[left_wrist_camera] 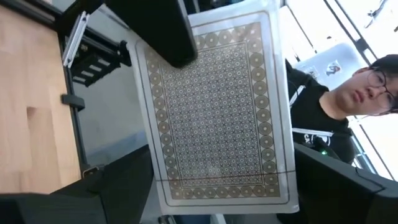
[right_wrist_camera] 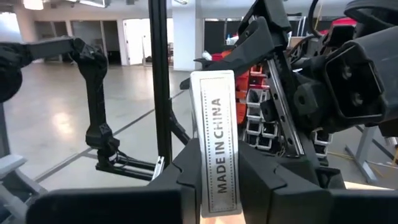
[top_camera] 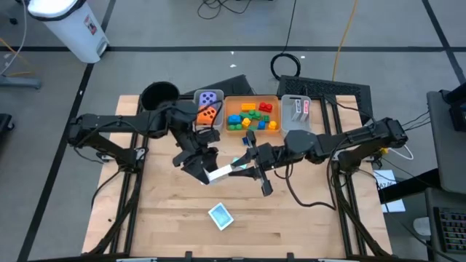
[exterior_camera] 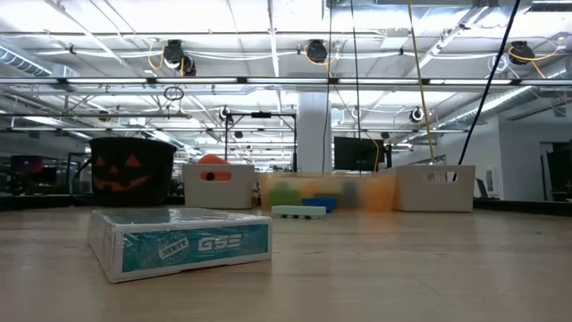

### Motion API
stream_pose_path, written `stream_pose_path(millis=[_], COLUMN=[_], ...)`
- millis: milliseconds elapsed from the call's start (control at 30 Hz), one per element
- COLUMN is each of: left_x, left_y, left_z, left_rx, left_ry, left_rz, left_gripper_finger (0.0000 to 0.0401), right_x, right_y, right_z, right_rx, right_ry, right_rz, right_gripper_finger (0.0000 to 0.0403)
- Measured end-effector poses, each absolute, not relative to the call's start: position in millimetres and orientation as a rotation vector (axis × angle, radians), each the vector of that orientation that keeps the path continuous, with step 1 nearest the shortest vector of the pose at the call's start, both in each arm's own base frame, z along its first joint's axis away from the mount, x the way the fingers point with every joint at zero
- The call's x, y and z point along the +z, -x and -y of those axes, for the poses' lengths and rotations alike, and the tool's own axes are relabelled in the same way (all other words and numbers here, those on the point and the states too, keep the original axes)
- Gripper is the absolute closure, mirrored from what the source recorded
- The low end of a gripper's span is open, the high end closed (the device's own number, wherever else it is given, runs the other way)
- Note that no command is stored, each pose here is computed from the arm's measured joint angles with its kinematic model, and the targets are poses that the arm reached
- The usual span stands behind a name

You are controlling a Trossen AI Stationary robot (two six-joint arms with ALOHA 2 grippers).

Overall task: Pick & Place Toys
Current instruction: Put the brown deck of cards into the right gray bin

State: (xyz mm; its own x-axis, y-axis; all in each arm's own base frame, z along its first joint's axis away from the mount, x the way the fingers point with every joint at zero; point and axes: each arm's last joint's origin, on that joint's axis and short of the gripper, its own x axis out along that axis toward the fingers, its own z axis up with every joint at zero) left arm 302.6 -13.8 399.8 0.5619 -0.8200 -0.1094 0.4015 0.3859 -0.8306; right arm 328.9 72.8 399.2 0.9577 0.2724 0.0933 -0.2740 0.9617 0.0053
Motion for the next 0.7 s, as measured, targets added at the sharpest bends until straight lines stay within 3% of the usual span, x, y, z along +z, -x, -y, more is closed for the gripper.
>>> stream_pose_path(millis=[700], left_x=[418], left_y=[-298], left_z=[-58], left_rx=[-0.708], left_ry=[0.772], left_rz=[-0.294], left_gripper_finger=[0.0048], right_x=[429], right_y=[-282], right_z=[-46], right_rx=[0.082], right_ry=[-0.033], right_rz=[0.052], right_gripper_finger=[0.0348])
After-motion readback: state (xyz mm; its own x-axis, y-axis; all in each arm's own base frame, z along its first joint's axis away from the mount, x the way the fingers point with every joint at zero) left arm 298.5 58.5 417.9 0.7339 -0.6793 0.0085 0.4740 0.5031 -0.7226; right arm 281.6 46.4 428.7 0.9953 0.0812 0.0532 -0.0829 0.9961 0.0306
